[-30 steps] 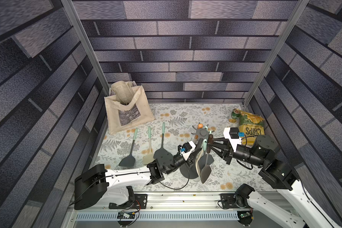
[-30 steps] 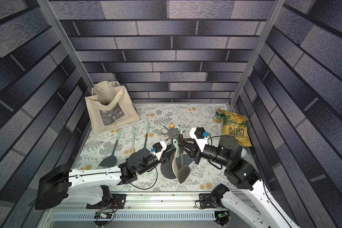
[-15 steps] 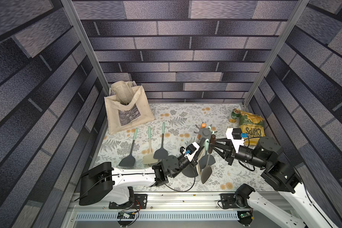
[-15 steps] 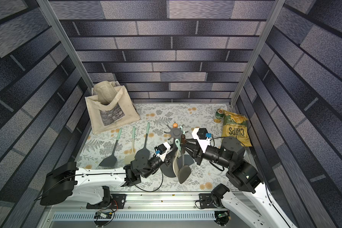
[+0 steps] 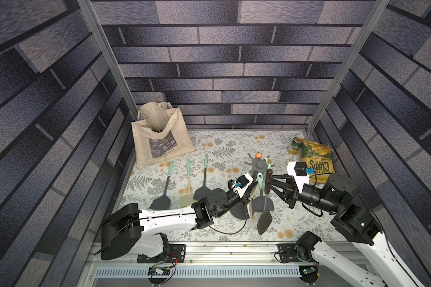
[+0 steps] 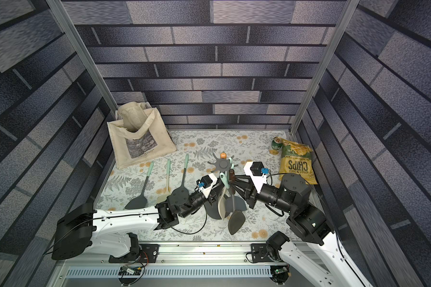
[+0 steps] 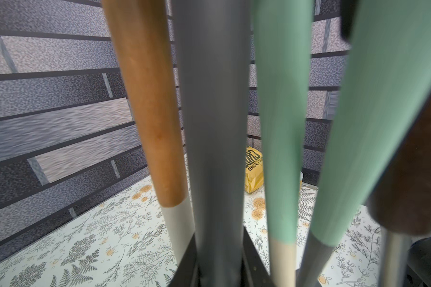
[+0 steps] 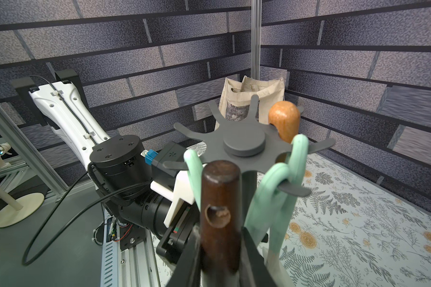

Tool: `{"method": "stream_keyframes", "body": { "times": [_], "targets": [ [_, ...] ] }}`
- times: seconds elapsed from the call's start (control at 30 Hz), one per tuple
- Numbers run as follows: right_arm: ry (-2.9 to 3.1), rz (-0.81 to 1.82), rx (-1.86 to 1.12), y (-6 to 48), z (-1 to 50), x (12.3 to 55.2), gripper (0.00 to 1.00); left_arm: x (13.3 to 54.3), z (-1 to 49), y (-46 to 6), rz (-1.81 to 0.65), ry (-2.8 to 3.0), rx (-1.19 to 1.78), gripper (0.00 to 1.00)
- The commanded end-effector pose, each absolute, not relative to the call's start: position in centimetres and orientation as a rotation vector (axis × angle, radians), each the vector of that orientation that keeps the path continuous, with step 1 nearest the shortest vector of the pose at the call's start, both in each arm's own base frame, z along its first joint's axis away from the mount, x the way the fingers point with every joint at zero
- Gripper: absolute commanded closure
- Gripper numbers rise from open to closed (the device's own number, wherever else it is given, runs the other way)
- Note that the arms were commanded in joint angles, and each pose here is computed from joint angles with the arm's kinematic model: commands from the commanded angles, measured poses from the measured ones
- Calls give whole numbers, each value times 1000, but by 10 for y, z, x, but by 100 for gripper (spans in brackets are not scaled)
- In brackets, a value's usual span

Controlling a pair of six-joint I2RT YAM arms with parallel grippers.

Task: Take the spatula off the kitchen utensil rack
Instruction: Take off the spatula from the rack.

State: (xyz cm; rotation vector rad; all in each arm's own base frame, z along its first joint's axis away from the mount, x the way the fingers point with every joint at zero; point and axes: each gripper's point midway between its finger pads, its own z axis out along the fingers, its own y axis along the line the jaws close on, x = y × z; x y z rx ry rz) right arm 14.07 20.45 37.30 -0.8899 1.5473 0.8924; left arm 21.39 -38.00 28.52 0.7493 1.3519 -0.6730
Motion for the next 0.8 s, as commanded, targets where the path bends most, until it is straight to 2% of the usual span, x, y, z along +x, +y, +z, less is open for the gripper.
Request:
{"method": "stream_keyframes", "body": {
  "times": [0.0,0.13,0.3,0.73,0.77],
  "targets": [
    [1573,980,-977,207,362,117,100,269,282,-341,-453,1453,635,100],
    [1554,980,-977,205,366,114,100,281,284,-329,-463,1478,588,100],
    [1558,936,-953,202,367,120,100,276,289,-327,-468,1455,602,100],
    [1701,760,-837,202,362,170,100,265,298,-308,-401,1431,612,100],
    [1684,748,-827,201,374,173,100,264,299,-307,-401,1432,612,100]
  ]
}}
